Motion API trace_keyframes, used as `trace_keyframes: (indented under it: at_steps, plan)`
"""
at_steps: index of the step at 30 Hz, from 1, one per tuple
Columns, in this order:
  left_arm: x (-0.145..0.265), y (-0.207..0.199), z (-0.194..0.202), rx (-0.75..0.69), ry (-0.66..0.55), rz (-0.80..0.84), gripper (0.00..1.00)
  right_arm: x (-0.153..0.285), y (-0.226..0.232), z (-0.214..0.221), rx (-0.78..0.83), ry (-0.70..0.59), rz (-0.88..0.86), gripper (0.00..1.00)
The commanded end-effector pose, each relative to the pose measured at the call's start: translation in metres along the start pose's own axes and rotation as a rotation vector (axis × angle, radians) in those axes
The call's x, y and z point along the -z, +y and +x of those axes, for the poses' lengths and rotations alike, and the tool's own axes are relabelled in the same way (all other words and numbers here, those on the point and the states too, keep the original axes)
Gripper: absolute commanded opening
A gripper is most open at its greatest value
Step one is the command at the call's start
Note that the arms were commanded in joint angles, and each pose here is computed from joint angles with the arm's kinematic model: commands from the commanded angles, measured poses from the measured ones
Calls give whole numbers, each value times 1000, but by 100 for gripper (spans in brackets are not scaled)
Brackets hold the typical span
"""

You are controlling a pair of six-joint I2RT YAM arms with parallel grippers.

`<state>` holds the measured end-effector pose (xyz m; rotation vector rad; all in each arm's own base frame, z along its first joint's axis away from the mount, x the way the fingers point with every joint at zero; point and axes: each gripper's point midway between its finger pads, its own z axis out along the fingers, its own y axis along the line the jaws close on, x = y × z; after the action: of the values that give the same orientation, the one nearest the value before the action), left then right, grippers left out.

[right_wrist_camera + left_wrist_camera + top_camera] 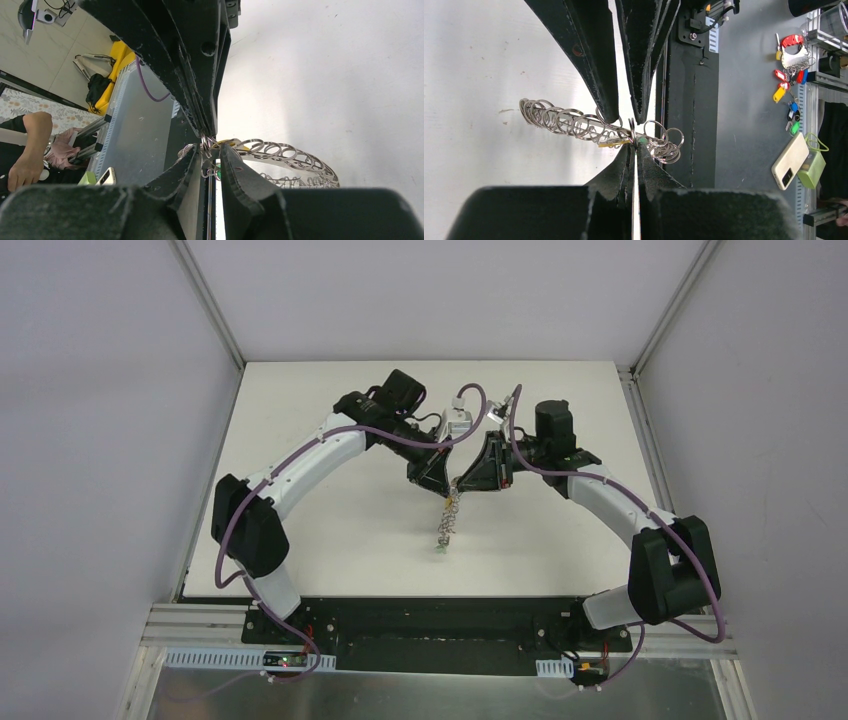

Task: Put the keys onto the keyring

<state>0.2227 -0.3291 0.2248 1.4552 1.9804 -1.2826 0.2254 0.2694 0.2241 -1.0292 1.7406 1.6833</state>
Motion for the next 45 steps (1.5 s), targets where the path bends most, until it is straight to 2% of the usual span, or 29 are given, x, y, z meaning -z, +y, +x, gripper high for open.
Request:
trace_keyframes:
  at_steps: [1,17,24,28,33,36,40,45]
  plan:
    - [0,-12,-11,-47,-15,52,0,-1,19,-14,98,-5,-37,24]
    - [-2,-14,-13,-43,-13,63,0,-11,20,-6,84,21,-62,23]
    - [-2,-13,-13,-43,-13,60,0,-11,18,-4,79,27,-62,11]
    - [-2,-12,-14,-39,-18,57,0,-11,18,-4,81,27,-61,0]
    - [1,-8,-18,-45,-38,43,0,-8,18,-10,81,18,-54,0]
    - [7,-7,-21,-65,-68,20,15,-4,19,-17,86,5,-47,0]
    - [13,-4,-22,-127,-92,-38,30,-3,25,-23,69,-8,-58,0]
    - [16,3,-16,-174,-79,-98,37,-3,27,-27,50,-23,-60,0]
